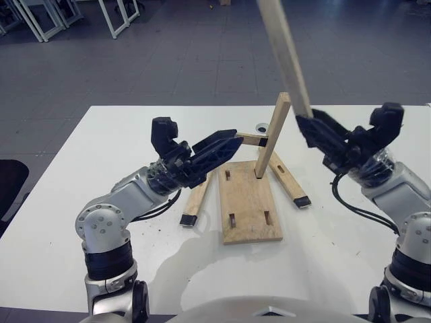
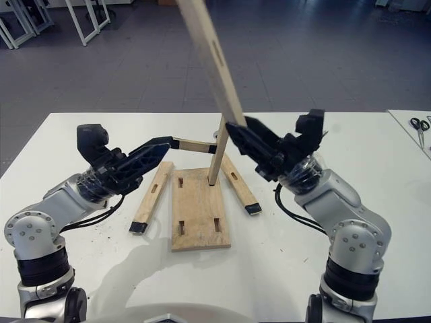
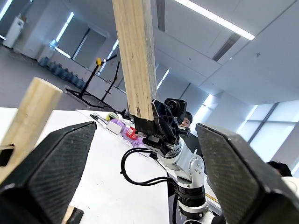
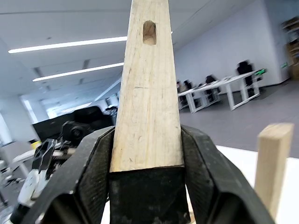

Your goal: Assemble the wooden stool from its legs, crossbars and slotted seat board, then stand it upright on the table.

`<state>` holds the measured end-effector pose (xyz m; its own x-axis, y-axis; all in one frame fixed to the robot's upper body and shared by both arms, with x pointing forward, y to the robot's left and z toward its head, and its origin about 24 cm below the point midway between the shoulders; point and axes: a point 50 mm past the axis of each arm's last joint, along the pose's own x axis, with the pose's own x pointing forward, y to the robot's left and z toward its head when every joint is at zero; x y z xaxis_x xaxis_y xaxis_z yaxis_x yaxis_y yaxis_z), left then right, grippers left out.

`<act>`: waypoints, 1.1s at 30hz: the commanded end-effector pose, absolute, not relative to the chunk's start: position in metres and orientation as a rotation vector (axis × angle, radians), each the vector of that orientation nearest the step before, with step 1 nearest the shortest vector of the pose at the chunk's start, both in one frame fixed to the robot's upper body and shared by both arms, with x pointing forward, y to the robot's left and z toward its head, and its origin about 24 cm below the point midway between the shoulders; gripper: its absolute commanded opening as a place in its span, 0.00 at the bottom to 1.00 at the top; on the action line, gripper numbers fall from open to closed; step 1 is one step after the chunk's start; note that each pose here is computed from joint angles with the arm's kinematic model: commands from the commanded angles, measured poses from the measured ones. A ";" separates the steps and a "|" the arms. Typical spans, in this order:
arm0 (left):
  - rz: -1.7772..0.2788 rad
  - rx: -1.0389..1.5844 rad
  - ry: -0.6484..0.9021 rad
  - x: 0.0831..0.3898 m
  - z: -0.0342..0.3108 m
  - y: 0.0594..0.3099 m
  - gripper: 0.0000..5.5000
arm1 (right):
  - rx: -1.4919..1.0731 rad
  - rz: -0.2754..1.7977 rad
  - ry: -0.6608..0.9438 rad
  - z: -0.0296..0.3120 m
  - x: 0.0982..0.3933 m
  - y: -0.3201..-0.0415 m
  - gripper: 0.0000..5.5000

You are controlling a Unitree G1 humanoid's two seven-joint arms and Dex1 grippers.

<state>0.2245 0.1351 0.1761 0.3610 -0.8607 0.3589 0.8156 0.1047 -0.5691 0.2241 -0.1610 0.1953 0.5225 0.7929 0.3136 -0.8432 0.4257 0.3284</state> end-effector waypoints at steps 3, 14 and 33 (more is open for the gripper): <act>-1.306 -0.823 0.061 0.225 0.190 0.125 0.71 | 0.467 1.185 -0.004 0.183 0.210 -0.149 0.37; -1.266 -0.791 0.084 0.234 0.191 0.118 0.71 | 0.455 1.277 0.067 0.170 0.197 -0.139 0.37; -1.405 -0.804 0.085 0.227 0.193 0.127 0.38 | 0.563 1.343 0.177 0.153 0.183 -0.141 0.37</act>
<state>0.2256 0.1241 0.1905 0.2136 -0.8947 0.3923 0.8345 -0.0417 -0.5495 0.1839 -0.1384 0.1566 0.2184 0.9459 0.2399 -0.8793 0.0841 0.4688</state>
